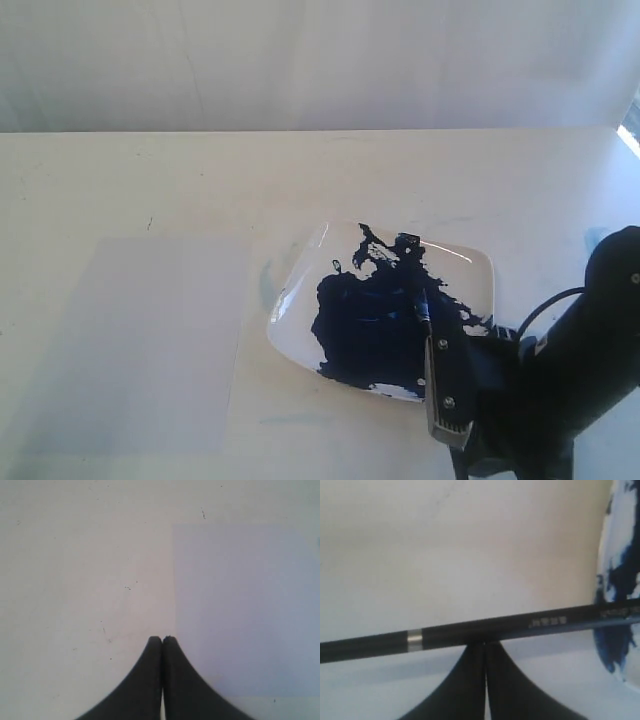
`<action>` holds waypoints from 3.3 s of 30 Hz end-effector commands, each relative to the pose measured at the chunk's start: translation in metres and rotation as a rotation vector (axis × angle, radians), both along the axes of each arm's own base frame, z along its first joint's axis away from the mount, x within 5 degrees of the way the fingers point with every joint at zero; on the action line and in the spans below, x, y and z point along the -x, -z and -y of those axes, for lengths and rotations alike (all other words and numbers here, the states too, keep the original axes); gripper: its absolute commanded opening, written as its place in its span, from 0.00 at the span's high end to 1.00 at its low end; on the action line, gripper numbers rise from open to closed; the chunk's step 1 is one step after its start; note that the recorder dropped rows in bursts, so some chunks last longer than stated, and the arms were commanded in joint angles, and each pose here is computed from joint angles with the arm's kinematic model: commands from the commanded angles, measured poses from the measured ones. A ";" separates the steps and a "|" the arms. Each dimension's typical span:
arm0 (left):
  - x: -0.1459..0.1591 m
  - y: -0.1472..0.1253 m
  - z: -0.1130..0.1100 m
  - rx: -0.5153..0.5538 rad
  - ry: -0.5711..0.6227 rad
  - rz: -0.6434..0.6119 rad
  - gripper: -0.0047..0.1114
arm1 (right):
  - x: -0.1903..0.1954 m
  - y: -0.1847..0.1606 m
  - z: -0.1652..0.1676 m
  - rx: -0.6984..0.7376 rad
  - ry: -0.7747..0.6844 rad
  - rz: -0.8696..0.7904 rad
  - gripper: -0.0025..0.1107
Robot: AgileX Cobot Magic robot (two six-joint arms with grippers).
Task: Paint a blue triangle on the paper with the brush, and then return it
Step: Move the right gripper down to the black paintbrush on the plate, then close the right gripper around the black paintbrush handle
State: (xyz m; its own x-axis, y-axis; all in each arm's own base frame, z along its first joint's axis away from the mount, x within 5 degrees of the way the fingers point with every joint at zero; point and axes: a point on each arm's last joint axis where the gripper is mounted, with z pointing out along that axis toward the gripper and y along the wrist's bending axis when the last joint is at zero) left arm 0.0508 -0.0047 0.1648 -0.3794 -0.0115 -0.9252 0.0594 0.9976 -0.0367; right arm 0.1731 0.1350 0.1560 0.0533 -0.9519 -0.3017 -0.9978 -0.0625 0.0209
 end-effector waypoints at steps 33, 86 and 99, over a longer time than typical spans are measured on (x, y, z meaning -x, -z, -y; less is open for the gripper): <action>0.000 0.000 0.000 0.009 0.004 0.002 0.96 | 0.007 -0.022 -0.056 -0.131 -0.268 0.391 0.98; 0.000 0.000 0.000 0.009 0.004 0.002 0.96 | 0.019 -0.001 -0.075 0.145 -1.114 0.544 0.63; 0.000 0.000 0.000 0.009 0.004 0.002 0.96 | 0.019 0.003 -0.076 0.147 -1.116 0.537 0.63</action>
State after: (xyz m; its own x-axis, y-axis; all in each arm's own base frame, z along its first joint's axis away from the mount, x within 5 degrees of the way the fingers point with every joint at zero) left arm 0.0508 -0.0047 0.1648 -0.3794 -0.0115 -0.9252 0.0594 0.9976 -0.0367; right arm 0.1555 0.2111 0.1536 0.9312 -0.3486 0.1063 -0.3050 -0.9051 -0.2961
